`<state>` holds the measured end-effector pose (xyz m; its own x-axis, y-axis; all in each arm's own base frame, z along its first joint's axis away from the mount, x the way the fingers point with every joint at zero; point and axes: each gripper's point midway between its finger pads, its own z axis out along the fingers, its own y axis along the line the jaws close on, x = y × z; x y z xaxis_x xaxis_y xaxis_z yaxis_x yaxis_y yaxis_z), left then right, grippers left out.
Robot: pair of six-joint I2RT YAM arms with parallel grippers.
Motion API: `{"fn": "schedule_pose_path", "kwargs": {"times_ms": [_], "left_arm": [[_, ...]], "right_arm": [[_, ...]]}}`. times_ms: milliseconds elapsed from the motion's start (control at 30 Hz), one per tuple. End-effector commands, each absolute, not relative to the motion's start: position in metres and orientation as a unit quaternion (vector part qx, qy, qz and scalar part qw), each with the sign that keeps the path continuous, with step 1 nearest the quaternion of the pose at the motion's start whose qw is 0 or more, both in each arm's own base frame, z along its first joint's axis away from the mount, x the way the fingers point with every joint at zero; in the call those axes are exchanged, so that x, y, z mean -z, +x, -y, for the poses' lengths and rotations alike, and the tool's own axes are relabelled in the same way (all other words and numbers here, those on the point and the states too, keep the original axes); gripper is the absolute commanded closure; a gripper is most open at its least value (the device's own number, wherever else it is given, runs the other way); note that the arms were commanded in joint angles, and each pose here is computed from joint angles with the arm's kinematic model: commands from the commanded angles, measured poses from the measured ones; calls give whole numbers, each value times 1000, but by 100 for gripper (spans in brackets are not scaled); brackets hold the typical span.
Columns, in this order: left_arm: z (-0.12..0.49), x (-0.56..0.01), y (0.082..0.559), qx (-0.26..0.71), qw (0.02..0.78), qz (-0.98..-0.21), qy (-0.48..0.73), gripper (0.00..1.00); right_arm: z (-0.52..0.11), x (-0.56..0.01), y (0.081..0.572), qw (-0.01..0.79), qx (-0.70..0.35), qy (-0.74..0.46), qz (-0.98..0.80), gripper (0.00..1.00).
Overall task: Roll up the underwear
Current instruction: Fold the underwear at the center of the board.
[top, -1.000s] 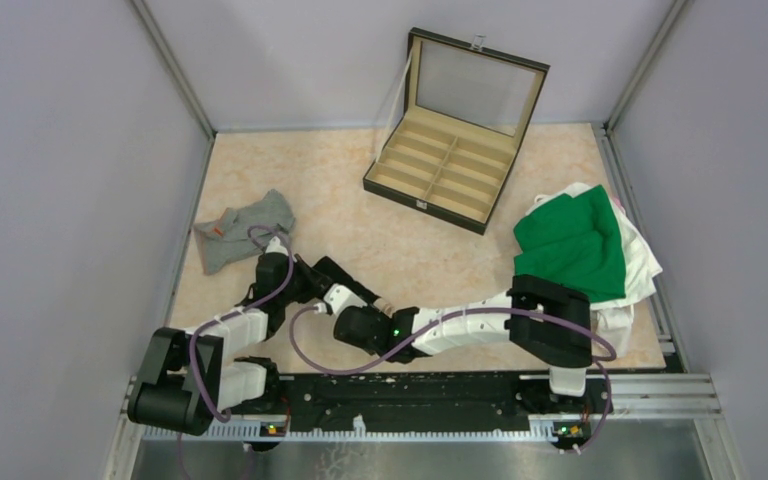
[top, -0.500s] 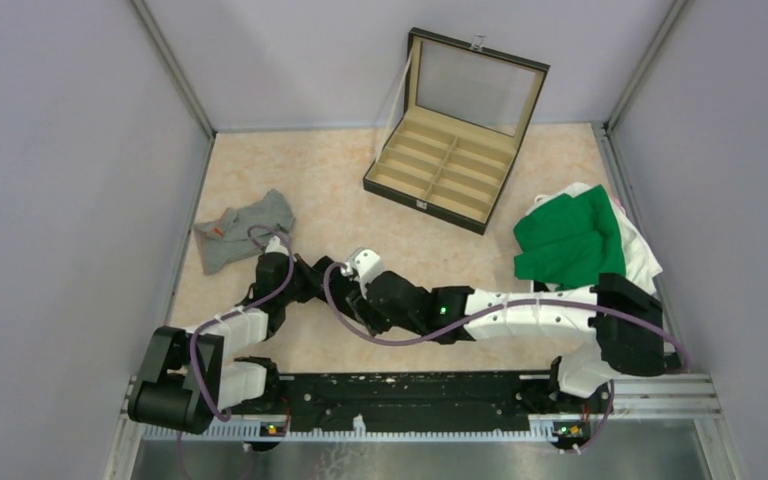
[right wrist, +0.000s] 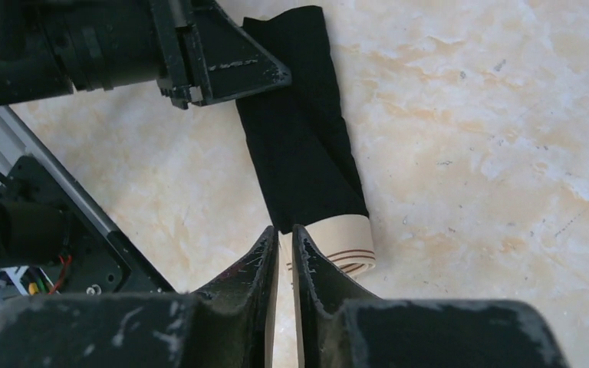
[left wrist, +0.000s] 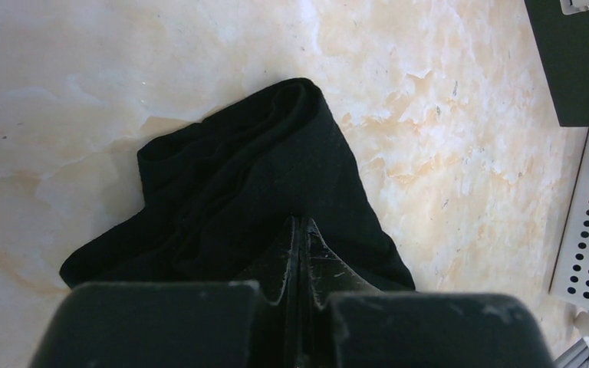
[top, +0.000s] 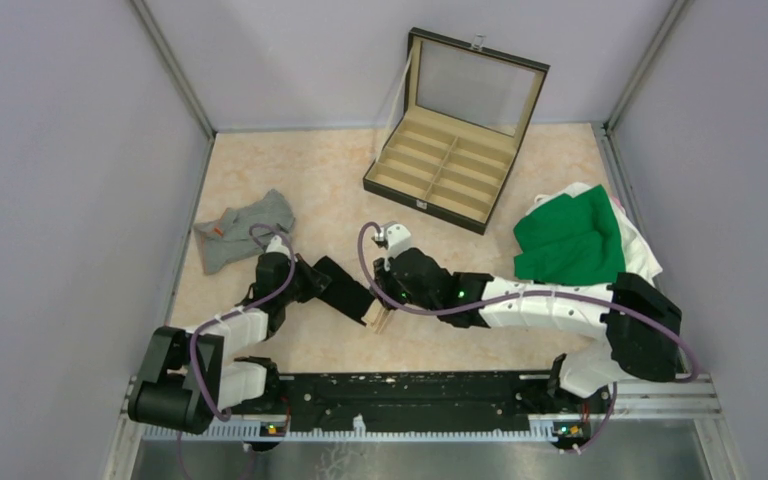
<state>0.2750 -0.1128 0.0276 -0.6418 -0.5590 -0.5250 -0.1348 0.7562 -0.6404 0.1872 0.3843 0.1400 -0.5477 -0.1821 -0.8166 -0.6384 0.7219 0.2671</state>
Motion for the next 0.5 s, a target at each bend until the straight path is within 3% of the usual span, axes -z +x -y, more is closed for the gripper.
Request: {"fn": "schedule_pose_path", "kwargs": {"times_ms": [0, 200, 467], "left_arm": [[114, -45, 285, 291, 401, -850, -176, 100], [111, -45, 283, 285, 402, -851, -181, 100], [110, -43, 282, 281, 401, -852, -183, 100]], "right_arm": [[-381, -162, 196, 419, -327, -183, -827, 91], [-366, -154, 202, 407, -341, -129, -837, 99], [-359, -143, 204, 398, -344, -119, -842, 100]]}}
